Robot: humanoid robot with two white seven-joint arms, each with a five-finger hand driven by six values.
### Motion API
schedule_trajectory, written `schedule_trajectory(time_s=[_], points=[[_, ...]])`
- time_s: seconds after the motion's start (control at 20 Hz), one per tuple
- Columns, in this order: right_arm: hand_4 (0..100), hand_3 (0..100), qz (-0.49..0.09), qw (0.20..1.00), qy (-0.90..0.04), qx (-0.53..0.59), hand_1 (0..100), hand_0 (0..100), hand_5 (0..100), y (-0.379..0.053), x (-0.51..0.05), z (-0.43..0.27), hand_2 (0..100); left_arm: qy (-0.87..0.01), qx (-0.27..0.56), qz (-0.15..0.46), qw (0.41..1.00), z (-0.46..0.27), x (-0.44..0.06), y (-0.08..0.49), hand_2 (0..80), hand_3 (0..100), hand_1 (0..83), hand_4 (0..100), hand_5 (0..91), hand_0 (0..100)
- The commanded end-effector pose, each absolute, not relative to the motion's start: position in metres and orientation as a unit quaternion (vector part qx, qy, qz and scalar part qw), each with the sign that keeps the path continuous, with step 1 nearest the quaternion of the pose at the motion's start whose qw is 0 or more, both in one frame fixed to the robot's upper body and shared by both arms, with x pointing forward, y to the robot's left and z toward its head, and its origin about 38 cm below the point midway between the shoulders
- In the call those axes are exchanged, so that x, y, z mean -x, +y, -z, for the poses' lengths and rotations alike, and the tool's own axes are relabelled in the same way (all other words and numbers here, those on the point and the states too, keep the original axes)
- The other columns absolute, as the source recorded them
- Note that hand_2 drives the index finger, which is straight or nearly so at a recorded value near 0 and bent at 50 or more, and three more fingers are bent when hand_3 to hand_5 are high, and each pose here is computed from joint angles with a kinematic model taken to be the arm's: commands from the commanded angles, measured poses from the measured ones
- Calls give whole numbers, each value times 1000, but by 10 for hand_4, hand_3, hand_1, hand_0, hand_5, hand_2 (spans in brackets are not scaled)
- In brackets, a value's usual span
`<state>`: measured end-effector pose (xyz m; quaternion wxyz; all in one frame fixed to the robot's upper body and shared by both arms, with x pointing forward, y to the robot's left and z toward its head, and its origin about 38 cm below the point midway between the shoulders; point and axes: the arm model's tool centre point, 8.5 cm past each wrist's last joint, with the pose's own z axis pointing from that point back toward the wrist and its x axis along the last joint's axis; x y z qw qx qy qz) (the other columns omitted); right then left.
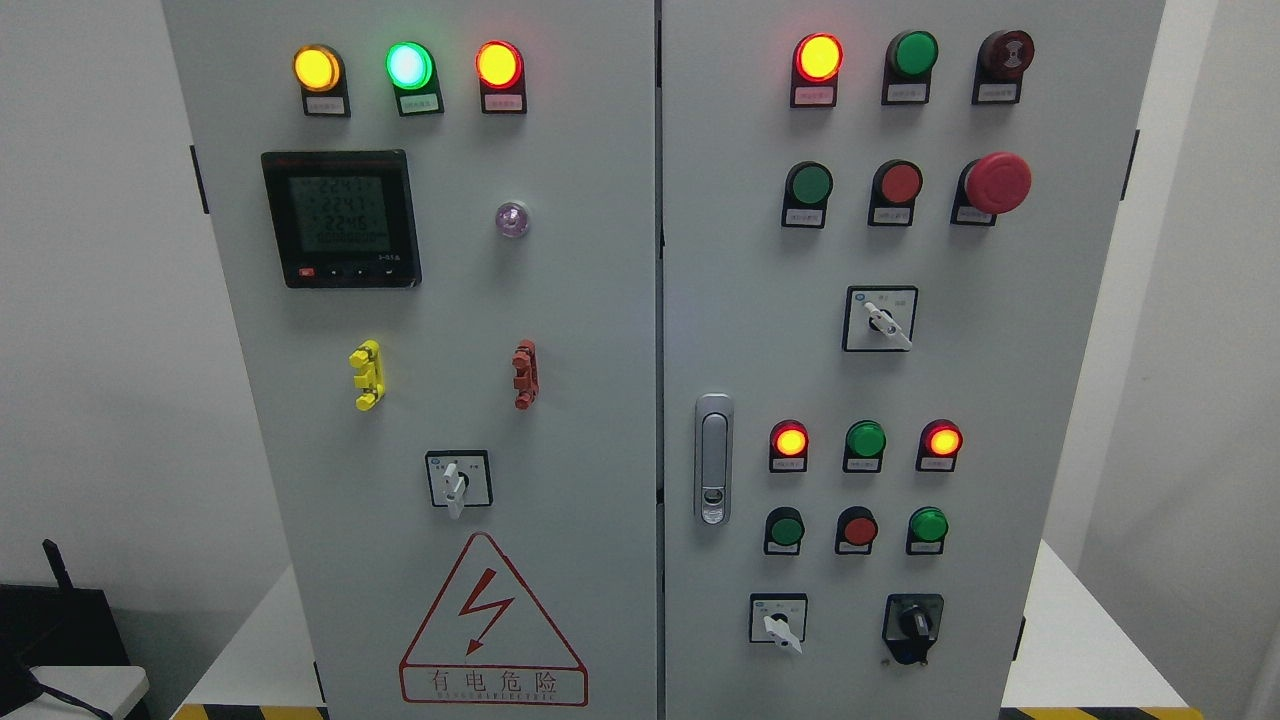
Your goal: Turn on light switch 1
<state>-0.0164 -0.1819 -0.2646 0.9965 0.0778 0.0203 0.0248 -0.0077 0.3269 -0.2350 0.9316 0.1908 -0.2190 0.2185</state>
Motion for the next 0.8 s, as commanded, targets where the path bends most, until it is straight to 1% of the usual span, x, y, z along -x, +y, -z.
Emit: schedule_trajectory(time_s=[0.0,0.05,0.15,0.2,0.3,0.35,0.4,0.6,0.75], points=[[0,0,-16,997,20,-78,389,120,0,-182,17,265,0,-344,-280,-295,846,182,-39,413,126,247,0,316,0,425],[0,0,-16,997,20,-78,389,120,0,-182,16,265,0,-355,-287,-298,838,175,-44,421,146,253,0,330,0,428],[0,0,-16,997,20,-78,389,120,0,-182,16,265,0,-387,-299,-294,821,158,-59,436,157,264,0,351,11,430],[0,0,-16,997,20,-78,389,120,0,-182,16,265,0,-402,-307,-297,810,149,-65,444,162,276,0,378,46,433],[0,0,-16,997,20,-78,389,120,0,-182,16,265,0,-438,-326,-301,782,124,-77,463,171,293,0,401,69,435],[0,0,-16,997,20,-78,389,120,0,-182,16,265,0,-457,-333,-299,769,111,-84,472,195,328,9,436,102,438],[0,0,-16,997,20,-78,389,120,0,-182,16,265,0,-474,-338,-297,757,100,-91,477,198,332,13,441,106,440],[0,0,-16,997,20,-78,389,120,0,-182,16,265,0,-550,-334,-267,717,50,-123,487,239,396,28,498,186,460],[0,0,-16,997,20,-78,389,120,0,-182,16,265,0,-611,-329,-231,681,5,-149,489,265,418,33,514,208,461]])
